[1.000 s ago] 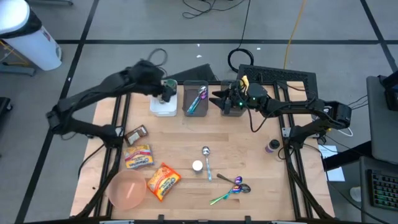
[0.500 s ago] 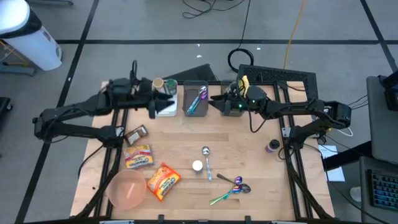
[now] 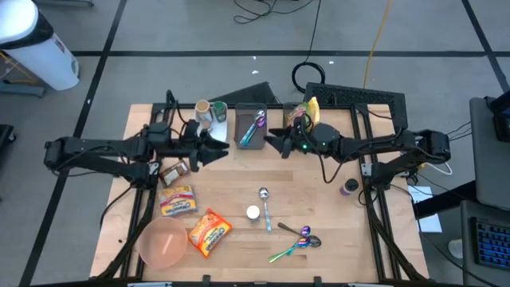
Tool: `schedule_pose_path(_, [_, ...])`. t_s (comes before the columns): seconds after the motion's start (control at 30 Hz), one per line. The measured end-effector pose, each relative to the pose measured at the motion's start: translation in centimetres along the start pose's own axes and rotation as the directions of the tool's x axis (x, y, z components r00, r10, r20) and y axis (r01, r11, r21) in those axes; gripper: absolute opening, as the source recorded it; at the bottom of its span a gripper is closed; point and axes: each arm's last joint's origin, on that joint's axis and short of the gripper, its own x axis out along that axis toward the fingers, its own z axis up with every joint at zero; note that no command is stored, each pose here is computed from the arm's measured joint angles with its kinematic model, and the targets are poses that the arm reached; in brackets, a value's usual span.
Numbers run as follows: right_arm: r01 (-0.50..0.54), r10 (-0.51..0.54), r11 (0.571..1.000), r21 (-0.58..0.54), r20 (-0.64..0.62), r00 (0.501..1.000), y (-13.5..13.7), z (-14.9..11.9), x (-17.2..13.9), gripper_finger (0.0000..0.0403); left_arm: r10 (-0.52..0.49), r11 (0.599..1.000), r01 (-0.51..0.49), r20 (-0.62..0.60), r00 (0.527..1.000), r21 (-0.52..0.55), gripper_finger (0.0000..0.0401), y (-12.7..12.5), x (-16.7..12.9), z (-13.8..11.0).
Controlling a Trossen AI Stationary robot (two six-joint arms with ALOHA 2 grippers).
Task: Pick & Place Food Item
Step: Put the orange seasoning bag into the white bin
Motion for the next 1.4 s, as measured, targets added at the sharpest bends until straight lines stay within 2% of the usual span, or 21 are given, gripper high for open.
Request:
schedule_pose_path(0.37, [-0.019,0.019,0.999,0.031,-0.006,1.000,0.4,-0.2,0.0,0.0293,-0.047,0.999,0.048,0.021,0.999,-0.020,0.0225,-0.6,0.3,-0.1])
schedule_pose_path(0.63, [-0.040,0.041,0.999,0.029,-0.025,0.999,1.0,-0.8,-0.2,0.0293,-0.119,0.992,0.112,0.120,0.986,0.062,0.0225,-1.3,0.3,0.8])
schedule_pose_path(0.83, [-0.046,0.046,0.999,0.006,-0.035,0.998,1.3,-1.0,-0.2,0.0293,-0.093,0.995,0.085,0.177,0.980,0.050,0.0225,-1.2,0.3,1.2])
schedule_pose_path(1.0, [-0.049,0.050,0.999,0.008,-0.031,0.998,1.3,-1.0,-0.2,0.0293,-0.104,0.994,0.098,0.168,0.980,0.043,0.0225,-1.2,0.3,1.2])
schedule_pose_path(1.23, [-0.073,0.073,0.996,0.045,-0.002,0.997,1.5,-0.7,-0.2,0.0293,-0.045,0.998,0.038,0.162,0.986,0.043,0.0225,-0.4,0.2,1.4])
schedule_pose_path(1.4, [-0.073,0.073,0.997,0.040,-0.001,0.997,1.5,-0.7,-0.2,0.0293,-0.047,0.998,0.041,0.162,0.986,0.043,0.0226,0.2,0.1,1.8])
